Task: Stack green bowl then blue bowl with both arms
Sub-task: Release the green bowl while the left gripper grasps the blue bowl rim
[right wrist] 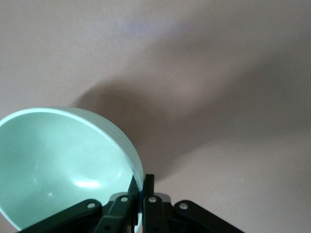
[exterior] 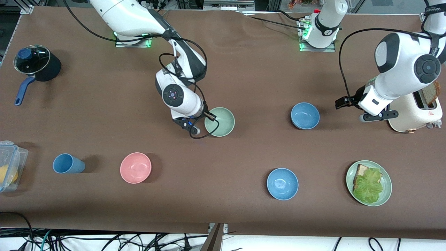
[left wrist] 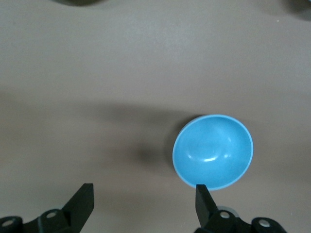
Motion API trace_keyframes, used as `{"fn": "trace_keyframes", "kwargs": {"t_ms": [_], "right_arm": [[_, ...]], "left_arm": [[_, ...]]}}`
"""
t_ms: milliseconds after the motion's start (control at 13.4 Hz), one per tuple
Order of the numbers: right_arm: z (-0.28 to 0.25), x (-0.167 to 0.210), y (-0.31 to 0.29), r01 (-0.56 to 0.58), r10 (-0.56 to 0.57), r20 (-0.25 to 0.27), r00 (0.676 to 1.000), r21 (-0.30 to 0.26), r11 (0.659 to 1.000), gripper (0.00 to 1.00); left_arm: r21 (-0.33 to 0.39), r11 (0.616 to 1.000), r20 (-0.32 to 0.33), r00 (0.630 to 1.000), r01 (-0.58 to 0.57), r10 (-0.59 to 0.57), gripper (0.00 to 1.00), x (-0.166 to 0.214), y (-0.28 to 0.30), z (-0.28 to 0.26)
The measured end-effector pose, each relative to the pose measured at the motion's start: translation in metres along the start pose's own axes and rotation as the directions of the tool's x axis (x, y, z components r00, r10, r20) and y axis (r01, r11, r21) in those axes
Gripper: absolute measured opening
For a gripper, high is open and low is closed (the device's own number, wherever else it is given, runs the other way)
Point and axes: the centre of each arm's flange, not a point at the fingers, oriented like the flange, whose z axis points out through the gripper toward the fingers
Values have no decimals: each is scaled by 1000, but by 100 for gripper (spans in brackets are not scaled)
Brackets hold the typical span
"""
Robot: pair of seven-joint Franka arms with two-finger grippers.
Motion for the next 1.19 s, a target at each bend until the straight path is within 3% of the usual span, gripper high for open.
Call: {"fn": "trace_keyframes", "kwargs": {"t_ms": [373,522,895,1044,1193], "right_arm": [[23,-5,-3,-29,29,-32,999,-10,1000,4],[25,-4,-3,-36,36,-32,999,-13,999,19],[5,14,-10,-49,50,-59,997,6,999,71],[-25,24,-18,-45,43,-61,997,-18,999,94],[-60,40,-22,9,-14,-87,996,-49,999,100]], "left_arm": [[5,1000,-18,1000,7,-6,93,4,-1,69],[8,1000,-8,1000,7,-7,93,-1,1,91],[6,1000,-1,1000,22,-22,93,-5,30,115],[6,1000,1,1000,25,-25,93,-4,29,123],[9,1000,15,1000,27,-27,93,-2,28,144]]}}
